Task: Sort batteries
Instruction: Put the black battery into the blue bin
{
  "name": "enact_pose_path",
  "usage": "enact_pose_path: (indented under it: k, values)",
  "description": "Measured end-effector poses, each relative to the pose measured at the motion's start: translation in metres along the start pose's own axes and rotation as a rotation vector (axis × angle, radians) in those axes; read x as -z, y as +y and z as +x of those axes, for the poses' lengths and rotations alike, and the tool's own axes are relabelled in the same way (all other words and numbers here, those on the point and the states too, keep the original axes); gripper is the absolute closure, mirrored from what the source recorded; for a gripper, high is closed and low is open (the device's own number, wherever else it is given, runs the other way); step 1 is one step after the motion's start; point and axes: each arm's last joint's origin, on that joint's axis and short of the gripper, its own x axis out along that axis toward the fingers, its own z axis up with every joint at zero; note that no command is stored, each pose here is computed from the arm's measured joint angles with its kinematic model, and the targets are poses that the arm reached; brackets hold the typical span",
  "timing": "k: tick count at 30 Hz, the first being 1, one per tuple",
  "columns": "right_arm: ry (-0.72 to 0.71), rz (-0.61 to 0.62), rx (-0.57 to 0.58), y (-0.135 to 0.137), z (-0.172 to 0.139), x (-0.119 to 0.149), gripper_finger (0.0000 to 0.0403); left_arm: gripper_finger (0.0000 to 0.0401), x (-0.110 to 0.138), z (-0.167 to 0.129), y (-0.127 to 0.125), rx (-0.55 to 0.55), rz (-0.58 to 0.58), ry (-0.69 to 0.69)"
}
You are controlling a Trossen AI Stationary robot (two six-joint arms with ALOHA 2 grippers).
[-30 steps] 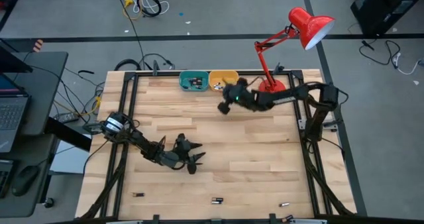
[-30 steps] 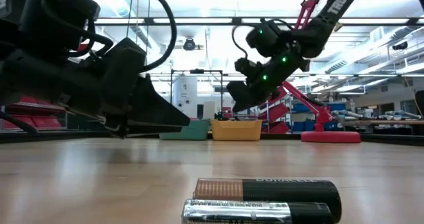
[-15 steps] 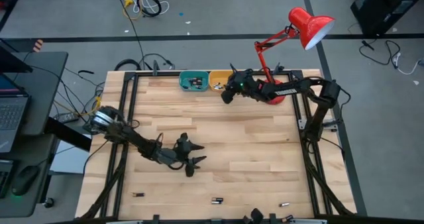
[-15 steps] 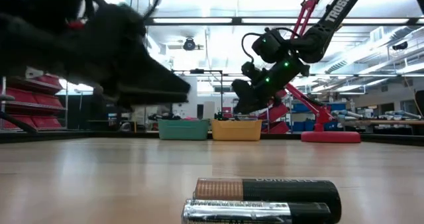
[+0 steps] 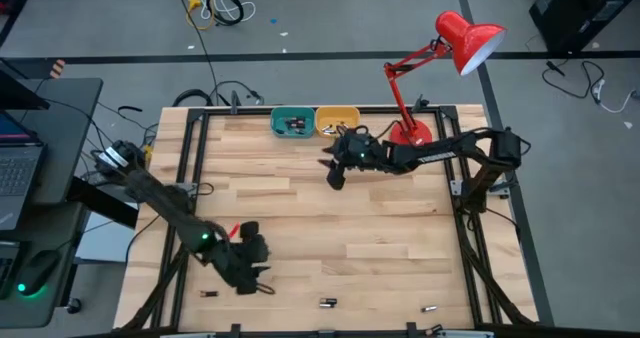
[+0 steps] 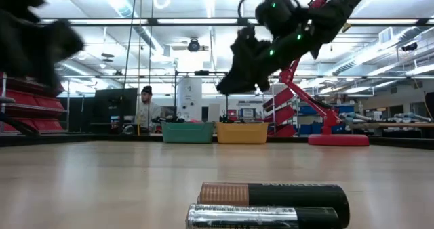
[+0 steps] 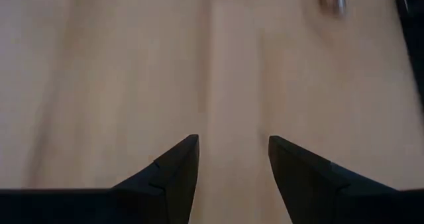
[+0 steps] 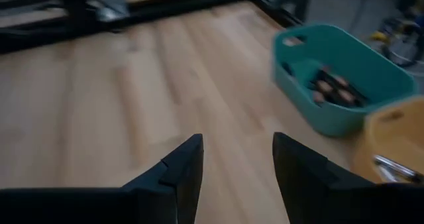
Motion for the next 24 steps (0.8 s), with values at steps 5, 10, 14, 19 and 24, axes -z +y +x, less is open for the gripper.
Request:
enact_pose_path:
  k: [5,10,14,19,24]
  values:
    - [-0.026,-0.052,-0.087,0.031,-0.014,-0.002,0.0237,0.0203,0.002,-0.022,-0.018,0.076,-0.193,0.215]
    - [-0.046,-0.101,-0.126,0.050,-0.025,0.011,0.0237,0.0200,0.024,-0.037,-0.036,0.098,-0.371,0.334]
    - [-0.043,-0.115,-0.119,0.055,-0.030,0.032,0.0237,0.0185,0.046,-0.046,-0.047,0.093,-0.426,0.377]
    - [-0.098,-0.099,-0.105,0.048,-0.037,0.056,0.0237,0.0171,0.060,-0.055,-0.055,0.094,-0.475,0.413]
    - [-0.144,-0.041,-0.100,0.037,-0.046,0.077,0.0237,0.0169,0.070,-0.060,-0.060,0.103,-0.421,0.456]
